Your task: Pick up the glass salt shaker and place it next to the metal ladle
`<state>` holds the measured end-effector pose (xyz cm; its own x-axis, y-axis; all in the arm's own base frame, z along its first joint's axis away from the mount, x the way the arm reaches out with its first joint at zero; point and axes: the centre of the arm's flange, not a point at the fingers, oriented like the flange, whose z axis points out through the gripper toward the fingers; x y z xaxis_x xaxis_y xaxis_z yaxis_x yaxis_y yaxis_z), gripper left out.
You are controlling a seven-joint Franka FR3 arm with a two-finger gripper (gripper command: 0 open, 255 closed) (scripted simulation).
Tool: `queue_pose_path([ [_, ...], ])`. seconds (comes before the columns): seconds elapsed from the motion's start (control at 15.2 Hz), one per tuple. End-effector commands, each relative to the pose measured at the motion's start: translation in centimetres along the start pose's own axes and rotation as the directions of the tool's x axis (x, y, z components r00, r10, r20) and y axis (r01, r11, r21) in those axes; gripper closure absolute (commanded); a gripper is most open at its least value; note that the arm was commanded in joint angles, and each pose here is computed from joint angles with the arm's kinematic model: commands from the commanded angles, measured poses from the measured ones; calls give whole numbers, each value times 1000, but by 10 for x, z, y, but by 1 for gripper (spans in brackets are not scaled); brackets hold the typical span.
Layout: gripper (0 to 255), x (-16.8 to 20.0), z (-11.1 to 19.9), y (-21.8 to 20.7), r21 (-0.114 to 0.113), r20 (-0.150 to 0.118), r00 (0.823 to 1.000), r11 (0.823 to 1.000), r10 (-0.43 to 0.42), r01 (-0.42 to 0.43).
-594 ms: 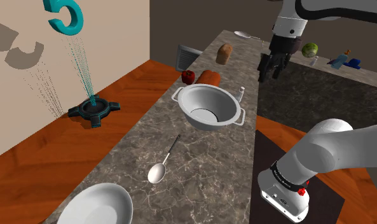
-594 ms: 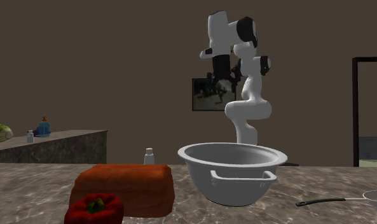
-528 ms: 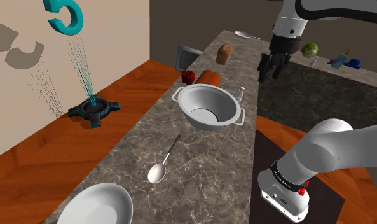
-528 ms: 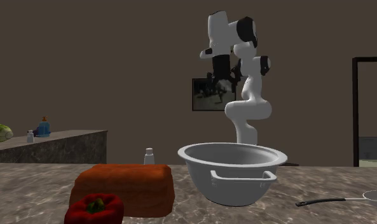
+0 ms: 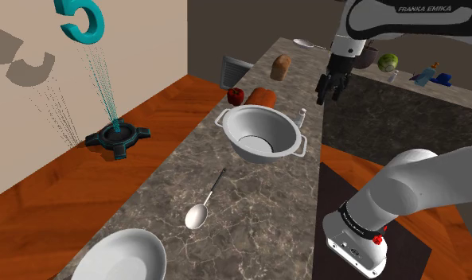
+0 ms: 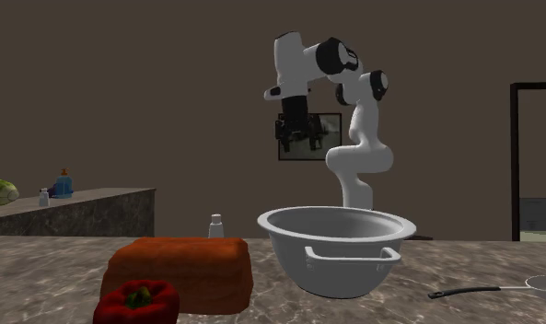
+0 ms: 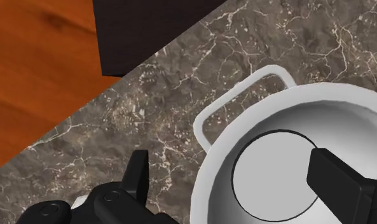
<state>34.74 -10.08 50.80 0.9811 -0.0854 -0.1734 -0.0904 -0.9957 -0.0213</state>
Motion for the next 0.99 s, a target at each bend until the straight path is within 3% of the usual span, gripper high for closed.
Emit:
queue_pose_path([
  [0.0, 0, 19, 12, 18, 0, 4, 1000, 1000, -10, 10],
  [0.92, 0, 144, 94, 133, 12, 34, 997, 997, -75, 75],
])
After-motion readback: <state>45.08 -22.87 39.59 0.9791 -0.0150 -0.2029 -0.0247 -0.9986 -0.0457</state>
